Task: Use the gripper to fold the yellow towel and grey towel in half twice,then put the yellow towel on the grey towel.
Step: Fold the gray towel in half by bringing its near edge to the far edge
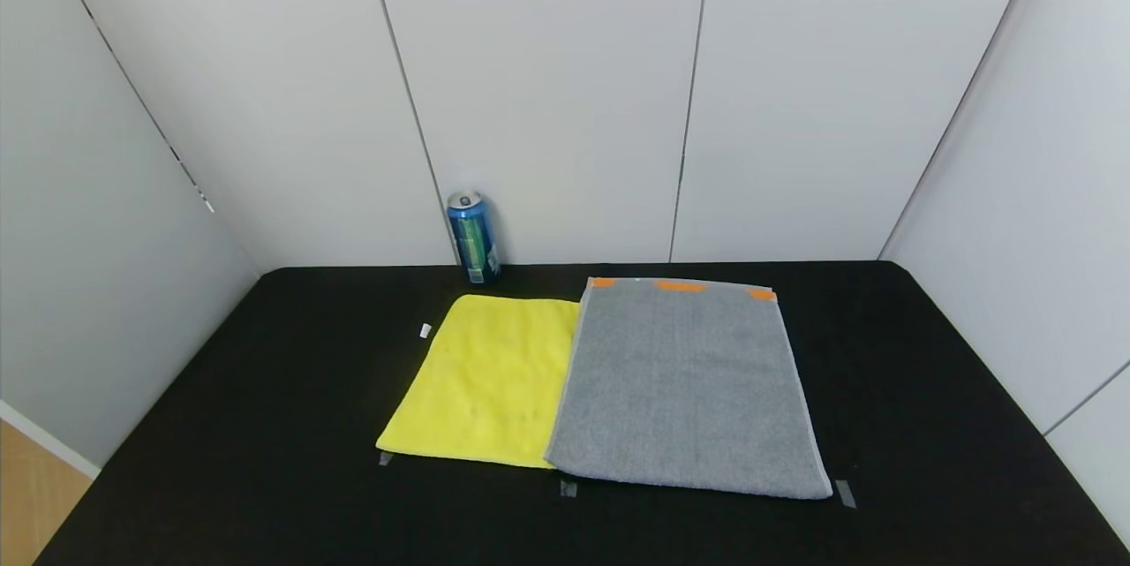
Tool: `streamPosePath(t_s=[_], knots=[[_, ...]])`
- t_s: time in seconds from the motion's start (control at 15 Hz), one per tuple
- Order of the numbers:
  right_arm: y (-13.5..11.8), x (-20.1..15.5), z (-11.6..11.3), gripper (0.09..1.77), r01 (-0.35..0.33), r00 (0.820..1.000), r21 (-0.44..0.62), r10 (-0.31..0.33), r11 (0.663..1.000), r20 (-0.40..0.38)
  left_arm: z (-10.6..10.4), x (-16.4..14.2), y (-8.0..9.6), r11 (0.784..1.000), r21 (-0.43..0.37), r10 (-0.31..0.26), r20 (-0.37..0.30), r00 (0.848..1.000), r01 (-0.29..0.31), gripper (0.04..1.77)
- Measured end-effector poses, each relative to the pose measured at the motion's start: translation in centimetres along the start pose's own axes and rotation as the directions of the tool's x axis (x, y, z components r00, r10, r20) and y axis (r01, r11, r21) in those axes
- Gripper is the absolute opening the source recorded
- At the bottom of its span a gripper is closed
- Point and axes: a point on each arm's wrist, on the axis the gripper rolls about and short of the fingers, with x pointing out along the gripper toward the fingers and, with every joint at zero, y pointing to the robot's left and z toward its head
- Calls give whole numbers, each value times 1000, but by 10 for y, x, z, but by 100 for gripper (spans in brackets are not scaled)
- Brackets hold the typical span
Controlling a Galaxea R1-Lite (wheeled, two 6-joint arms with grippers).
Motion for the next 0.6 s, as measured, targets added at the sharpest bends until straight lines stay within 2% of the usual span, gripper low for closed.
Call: streamPosePath(t_s=[0.6], knots=[[0,0,0,171,0,1000,0,0,1000,0,0,0,0,1000,0,0,0,1000,0,172]])
